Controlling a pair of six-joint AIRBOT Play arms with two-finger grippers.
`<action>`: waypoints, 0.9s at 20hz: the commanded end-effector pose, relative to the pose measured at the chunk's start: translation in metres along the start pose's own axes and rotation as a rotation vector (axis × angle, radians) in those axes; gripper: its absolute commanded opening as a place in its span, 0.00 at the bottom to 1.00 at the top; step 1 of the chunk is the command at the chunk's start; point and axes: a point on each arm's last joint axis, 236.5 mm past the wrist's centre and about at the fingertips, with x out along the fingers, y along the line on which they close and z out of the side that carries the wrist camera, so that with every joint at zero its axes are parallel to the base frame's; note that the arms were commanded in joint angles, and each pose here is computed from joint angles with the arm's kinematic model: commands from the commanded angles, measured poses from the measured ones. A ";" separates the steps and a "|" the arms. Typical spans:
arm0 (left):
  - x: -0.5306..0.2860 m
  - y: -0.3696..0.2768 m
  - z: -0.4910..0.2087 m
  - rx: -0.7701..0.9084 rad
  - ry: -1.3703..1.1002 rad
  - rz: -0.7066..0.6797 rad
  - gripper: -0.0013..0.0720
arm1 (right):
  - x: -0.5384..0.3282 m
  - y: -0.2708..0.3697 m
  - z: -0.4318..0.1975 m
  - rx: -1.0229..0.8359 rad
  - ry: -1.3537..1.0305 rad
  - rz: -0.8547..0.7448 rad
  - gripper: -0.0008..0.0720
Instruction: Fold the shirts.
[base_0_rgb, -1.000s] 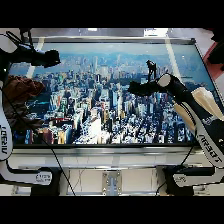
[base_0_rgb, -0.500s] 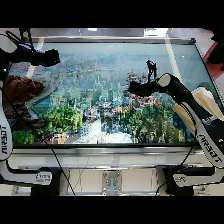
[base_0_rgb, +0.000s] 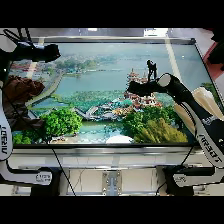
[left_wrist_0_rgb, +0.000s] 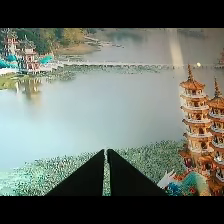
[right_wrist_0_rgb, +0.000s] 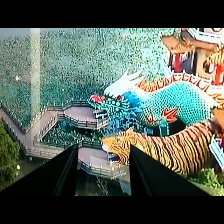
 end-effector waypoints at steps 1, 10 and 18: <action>-0.001 0.014 0.013 0.068 -0.054 0.061 0.34 | 0.000 -0.006 0.013 -0.031 -0.054 -0.028 0.53; -0.104 0.259 0.035 -0.056 -0.191 0.862 0.60 | -0.009 -0.064 0.012 -0.251 -0.014 -0.274 0.53; -0.034 0.418 -0.097 -0.225 0.111 0.808 0.84 | -0.008 -0.059 0.011 -0.235 -0.016 -0.255 0.55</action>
